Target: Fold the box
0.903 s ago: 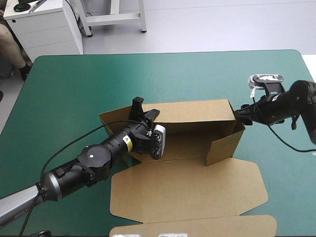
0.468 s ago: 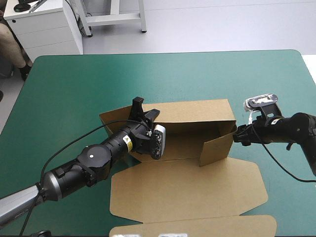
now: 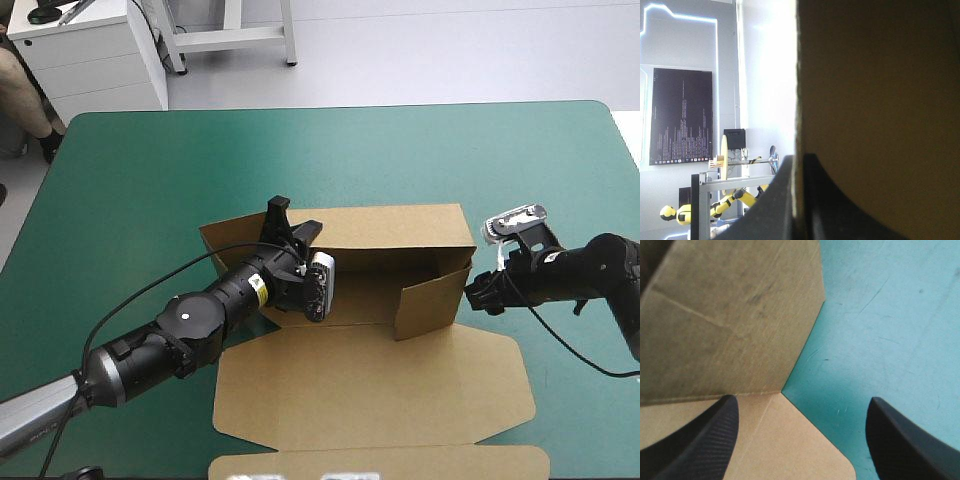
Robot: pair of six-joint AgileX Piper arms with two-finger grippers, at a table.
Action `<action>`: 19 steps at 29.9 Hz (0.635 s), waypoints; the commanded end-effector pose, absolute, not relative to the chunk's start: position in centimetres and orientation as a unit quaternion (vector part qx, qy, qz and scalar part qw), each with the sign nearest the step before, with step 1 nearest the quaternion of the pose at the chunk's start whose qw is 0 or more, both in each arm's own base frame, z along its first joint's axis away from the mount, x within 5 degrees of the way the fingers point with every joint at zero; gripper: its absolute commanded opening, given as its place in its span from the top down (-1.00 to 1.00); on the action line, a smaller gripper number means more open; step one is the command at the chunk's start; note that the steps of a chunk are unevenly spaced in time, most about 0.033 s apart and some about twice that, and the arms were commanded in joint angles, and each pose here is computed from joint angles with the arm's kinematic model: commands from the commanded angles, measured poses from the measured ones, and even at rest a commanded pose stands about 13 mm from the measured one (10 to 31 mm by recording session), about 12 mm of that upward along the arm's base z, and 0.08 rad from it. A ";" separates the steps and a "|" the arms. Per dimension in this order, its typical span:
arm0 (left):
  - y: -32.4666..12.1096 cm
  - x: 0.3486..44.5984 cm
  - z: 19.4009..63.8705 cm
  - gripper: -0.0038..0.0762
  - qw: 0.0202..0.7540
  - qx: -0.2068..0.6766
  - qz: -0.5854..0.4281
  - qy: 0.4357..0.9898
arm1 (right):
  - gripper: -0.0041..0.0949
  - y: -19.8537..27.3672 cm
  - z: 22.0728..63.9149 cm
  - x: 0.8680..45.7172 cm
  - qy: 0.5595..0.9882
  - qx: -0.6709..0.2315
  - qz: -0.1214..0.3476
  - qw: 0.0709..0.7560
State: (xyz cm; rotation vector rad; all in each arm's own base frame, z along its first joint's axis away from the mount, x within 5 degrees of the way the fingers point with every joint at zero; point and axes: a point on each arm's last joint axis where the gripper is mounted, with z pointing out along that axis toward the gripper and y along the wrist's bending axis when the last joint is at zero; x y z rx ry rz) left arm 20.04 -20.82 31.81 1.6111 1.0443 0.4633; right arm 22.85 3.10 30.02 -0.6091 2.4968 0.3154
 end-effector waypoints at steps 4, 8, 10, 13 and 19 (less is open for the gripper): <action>-20.5 19.8 33.7 0.91 0.575 0.664 0.202 0.434 | -0.41 3.6 31.2 22.1 0.915 -0.251 0.145 0.279; -20.6 19.7 33.7 0.91 0.576 0.666 0.199 0.431 | -0.41 4.0 31.5 22.2 0.899 -0.276 0.159 0.301; -20.6 19.7 33.7 0.91 0.576 0.666 0.199 0.431 | -0.41 4.1 31.8 22.7 0.890 -0.278 0.157 0.327; -20.6 19.7 33.7 0.91 0.576 0.665 0.198 0.432 | -0.41 4.4 32.1 23.1 0.873 -0.286 0.162 0.359; -20.6 19.7 33.7 0.91 0.577 0.668 0.196 0.428 | -0.41 4.9 32.1 23.6 0.852 -0.292 0.184 0.392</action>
